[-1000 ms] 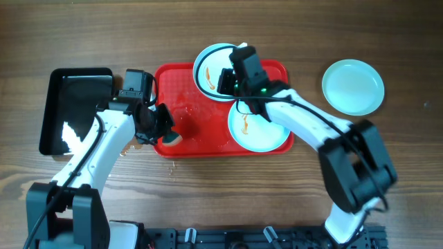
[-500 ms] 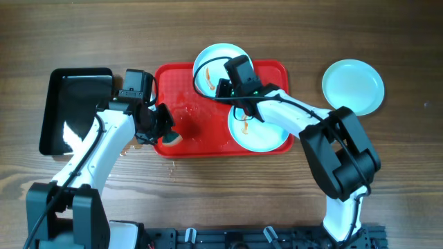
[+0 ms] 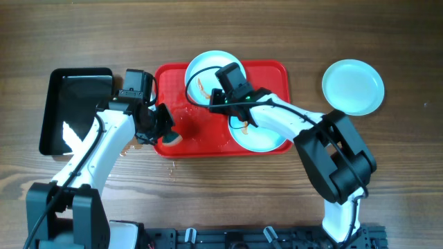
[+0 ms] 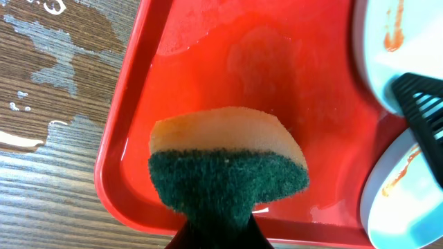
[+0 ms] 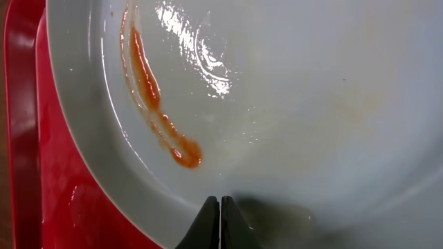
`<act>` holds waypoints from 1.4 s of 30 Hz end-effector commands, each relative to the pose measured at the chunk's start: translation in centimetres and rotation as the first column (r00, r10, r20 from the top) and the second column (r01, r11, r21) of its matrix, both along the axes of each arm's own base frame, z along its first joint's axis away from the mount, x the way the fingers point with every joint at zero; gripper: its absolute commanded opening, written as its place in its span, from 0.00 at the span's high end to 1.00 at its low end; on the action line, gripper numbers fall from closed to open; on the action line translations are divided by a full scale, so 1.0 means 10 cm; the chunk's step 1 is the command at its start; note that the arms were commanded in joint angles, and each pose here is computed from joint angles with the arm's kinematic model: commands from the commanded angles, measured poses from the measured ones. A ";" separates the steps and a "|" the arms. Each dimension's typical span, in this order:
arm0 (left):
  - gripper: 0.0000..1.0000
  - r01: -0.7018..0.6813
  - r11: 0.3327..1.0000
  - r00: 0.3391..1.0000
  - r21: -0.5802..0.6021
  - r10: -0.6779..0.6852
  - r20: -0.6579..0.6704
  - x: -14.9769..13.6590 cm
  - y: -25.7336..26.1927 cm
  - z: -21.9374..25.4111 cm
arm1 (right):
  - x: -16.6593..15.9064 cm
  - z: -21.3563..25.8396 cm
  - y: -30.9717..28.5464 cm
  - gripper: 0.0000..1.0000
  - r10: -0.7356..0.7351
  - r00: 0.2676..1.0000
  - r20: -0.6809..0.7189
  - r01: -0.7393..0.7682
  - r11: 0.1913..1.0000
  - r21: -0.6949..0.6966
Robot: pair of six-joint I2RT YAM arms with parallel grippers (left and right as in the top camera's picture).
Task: Clean dirty plates on tray and stack at the side
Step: 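Lower the right gripper onto the upper-left plate's rim, then grip the upper-left plate rim with the right gripper and hold it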
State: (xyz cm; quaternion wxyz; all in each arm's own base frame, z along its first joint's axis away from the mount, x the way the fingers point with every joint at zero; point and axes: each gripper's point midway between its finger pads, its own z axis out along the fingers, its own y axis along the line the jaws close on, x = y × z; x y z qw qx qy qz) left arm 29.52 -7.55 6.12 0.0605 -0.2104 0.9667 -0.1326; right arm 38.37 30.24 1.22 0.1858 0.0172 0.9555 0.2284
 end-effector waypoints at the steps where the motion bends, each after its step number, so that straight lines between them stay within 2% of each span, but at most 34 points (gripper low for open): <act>1: 0.96 0.008 1.000 1.000 0.003 -0.008 -0.009 -0.02 0.02 -0.04 | -0.27 -0.02 0.22 0.96 0.076 0.995 -0.066 -0.073 0.996 0.046; 9: 0.96 0.008 1.000 1.000 0.004 -0.008 -0.012 -0.02 0.02 -0.04 | -0.68 -0.11 0.36 0.96 0.130 0.975 -0.179 -0.125 0.991 0.038; 13: 0.96 0.008 1.000 1.000 0.004 -0.008 -0.015 -0.03 0.02 -0.04 | -0.88 -0.08 0.53 0.96 0.197 0.958 -0.207 -0.184 0.980 0.082; 20: 0.96 0.008 1.000 1.000 0.004 -0.008 -0.015 -0.03 0.02 -0.04 | -0.95 0.11 0.61 0.96 0.233 0.956 -0.176 -0.218 0.971 0.102; 26: 0.96 0.008 1.000 1.000 0.004 -0.008 -0.016 -0.03 0.02 -0.04 | -0.63 0.65 0.31 0.96 0.176 0.984 -0.009 -0.175 0.984 0.029; 27: 0.96 0.008 1.000 1.000 0.004 -0.008 -0.015 -0.03 0.02 -0.04 | -0.56 0.75 0.23 0.90 0.159 0.987 0.018 -0.160 0.987 0.019; 29: 0.96 0.008 1.000 1.000 0.004 -0.008 -0.015 -0.03 0.02 -0.04 | -0.40 0.95 0.06 0.53 0.124 0.990 0.072 -0.125 0.992 0.012; 31: 0.96 0.008 1.000 1.000 0.004 -0.008 -0.015 -0.03 0.02 -0.04 | -0.19 1.13 -0.16 0.46 0.103 0.985 0.138 -0.106 0.994 0.010; 36: 0.96 0.008 1.000 1.000 0.003 -0.008 -0.015 -0.03 0.02 -0.04 | 0.19 1.14 -0.50 0.42 0.125 0.964 0.236 -0.116 0.992 -0.052; 39: 0.96 0.008 1.000 1.000 0.003 -0.008 -0.014 -0.03 0.02 -0.04 | 0.28 0.99 -0.52 0.42 0.169 0.953 0.250 -0.150 0.984 -0.091; 40: 0.96 0.008 1.000 1.000 0.003 -0.008 -0.014 -0.03 0.02 -0.04 | 0.30 0.91 -0.50 0.43 0.192 0.949 0.252 -0.171 0.980 -0.102; 42: 0.96 0.008 1.000 1.000 0.003 -0.008 -0.015 -0.03 0.02 -0.04 | 0.31 0.79 -0.40 0.54 0.245 0.936 0.252 -0.228 0.969 -0.095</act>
